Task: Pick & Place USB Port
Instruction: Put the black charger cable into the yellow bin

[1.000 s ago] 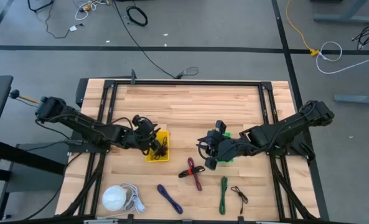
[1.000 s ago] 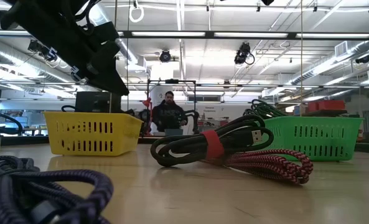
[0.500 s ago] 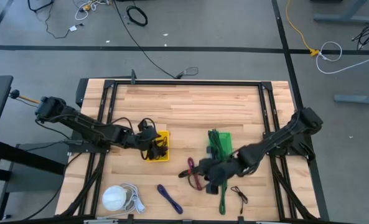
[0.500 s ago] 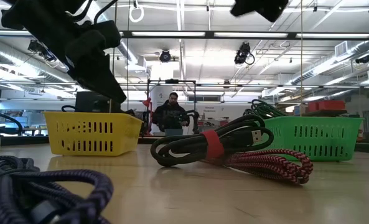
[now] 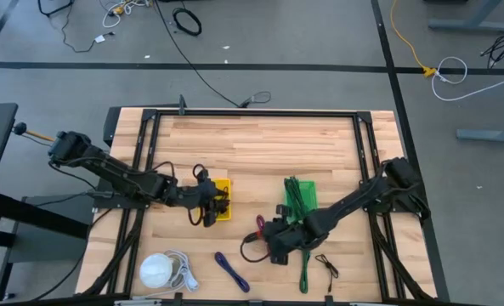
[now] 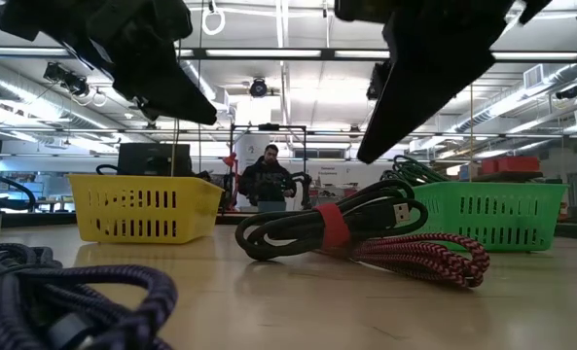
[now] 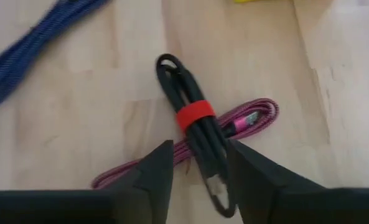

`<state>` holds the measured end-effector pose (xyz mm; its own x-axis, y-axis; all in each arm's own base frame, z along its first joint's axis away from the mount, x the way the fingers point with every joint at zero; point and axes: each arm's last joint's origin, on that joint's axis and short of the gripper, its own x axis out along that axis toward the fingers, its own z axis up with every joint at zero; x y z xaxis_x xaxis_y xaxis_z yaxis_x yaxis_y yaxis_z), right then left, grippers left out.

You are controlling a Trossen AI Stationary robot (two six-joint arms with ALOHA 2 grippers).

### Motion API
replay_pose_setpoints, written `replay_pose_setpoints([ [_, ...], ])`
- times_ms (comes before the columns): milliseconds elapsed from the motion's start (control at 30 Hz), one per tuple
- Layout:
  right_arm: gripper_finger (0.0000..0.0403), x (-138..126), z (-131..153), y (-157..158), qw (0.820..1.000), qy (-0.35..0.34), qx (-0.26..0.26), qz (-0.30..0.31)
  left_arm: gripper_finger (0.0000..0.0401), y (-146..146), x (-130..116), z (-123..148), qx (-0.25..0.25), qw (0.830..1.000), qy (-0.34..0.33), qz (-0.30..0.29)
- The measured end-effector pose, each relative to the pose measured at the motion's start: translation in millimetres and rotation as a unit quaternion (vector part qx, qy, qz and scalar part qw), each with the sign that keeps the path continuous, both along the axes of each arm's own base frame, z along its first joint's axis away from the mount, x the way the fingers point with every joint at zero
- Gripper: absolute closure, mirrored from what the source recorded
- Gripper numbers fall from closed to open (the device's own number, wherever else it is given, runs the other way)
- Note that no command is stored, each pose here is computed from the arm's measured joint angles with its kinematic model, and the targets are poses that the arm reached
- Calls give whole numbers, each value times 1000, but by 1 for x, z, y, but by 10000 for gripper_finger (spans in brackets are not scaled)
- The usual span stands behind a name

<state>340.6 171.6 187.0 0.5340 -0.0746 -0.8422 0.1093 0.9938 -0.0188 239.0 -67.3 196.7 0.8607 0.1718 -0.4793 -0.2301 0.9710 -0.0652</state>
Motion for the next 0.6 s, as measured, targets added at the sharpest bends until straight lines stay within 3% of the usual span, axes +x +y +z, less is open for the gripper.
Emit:
replay_pose_setpoints([
  [267,211,2,-2,-13,1000,15,-15,-23,291,0,0,0,0,1000,0,1],
  [600,202,-3,-16,-14,999,38,-4,-24,291,0,0,0,0,1000,0,1],
])
